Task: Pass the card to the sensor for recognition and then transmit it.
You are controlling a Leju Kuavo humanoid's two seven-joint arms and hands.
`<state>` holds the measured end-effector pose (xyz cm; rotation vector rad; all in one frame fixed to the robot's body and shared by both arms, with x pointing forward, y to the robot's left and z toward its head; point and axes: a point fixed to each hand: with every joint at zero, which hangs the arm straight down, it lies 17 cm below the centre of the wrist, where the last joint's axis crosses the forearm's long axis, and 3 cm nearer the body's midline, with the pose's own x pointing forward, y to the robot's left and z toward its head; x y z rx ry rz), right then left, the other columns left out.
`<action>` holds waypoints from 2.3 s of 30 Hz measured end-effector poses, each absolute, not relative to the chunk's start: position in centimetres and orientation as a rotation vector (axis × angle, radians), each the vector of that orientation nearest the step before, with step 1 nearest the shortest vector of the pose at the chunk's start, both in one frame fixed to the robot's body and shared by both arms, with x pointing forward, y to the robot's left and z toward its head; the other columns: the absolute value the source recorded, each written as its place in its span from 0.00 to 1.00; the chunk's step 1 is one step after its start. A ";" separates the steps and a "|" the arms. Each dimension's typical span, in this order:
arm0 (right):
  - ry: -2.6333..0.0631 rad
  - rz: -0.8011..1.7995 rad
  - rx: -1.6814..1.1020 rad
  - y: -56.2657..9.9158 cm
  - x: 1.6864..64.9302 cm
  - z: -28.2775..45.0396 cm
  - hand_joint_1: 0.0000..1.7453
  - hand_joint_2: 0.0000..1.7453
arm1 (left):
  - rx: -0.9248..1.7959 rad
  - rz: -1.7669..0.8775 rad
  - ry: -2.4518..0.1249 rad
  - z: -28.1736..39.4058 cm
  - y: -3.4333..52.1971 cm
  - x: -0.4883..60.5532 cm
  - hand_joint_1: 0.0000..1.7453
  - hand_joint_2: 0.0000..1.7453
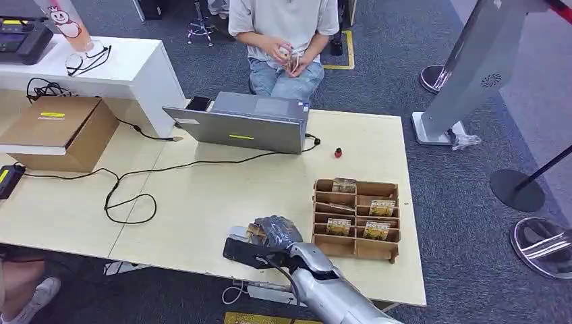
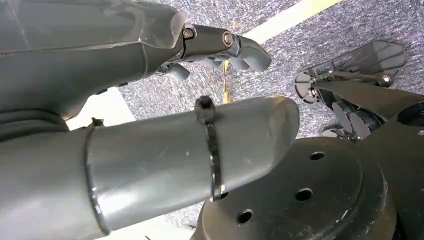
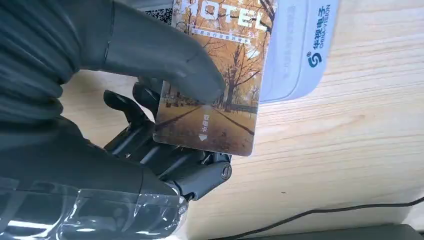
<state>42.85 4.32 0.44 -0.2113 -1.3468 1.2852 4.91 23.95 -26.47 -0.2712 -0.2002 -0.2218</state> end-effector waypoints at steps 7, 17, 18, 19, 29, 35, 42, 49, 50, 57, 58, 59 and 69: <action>-1.326 1.318 -0.265 3.8 43.0 0.0 1.00 1.00 | -0.270 -0.223 -0.200 -26.5 24.0 4.9 0.00 0.00; -1.313 1.330 -0.282 3.5 42.9 -0.3 1.00 1.00 | -0.268 -0.224 -0.200 -26.5 24.1 4.9 0.00 0.00; -1.311 1.331 -0.282 3.5 42.9 -0.4 1.00 1.00 | -0.268 -0.224 -0.200 -26.5 24.1 4.9 0.00 0.00; -1.312 1.334 -0.283 3.5 42.9 -0.4 1.00 1.00 | -0.268 -0.224 -0.200 -26.5 24.1 4.9 0.00 0.00; -1.311 1.346 -0.289 3.5 42.9 -0.5 1.00 1.00 | -0.268 -0.224 -0.200 -26.5 24.1 4.9 0.00 0.00; -1.310 1.352 -0.288 3.5 42.8 -0.5 1.00 1.00 | -0.267 -0.224 -0.200 -26.5 24.1 4.9 0.00 0.00; -1.310 1.358 -0.294 3.4 42.9 -0.5 1.00 1.00 | -0.267 -0.223 -0.197 -26.5 24.1 4.9 0.00 0.00; -1.308 1.352 -0.291 3.5 42.9 -0.5 1.00 1.00 | -0.267 -0.222 -0.198 -26.5 24.1 4.9 0.00 0.00; -1.308 1.351 -0.290 3.5 42.9 -0.5 1.00 1.00 | -0.267 -0.222 -0.198 -26.5 24.1 4.9 0.00 0.00; -1.308 1.352 -0.288 3.5 42.9 -0.5 1.00 1.00 | -0.266 -0.222 -0.195 -26.5 24.1 5.0 0.00 0.00; -1.307 1.352 -0.288 3.5 42.9 -0.5 1.00 1.00 | -0.266 -0.222 -0.196 -26.5 24.1 5.0 0.00 0.00; -1.307 1.352 -0.287 3.6 42.8 -0.5 1.00 1.00 | -0.266 -0.223 -0.196 -26.5 24.1 5.0 0.00 0.00; -1.306 1.353 -0.286 3.6 42.8 -0.5 1.00 1.00 | -0.266 -0.223 -0.196 -26.5 24.1 5.1 0.00 0.00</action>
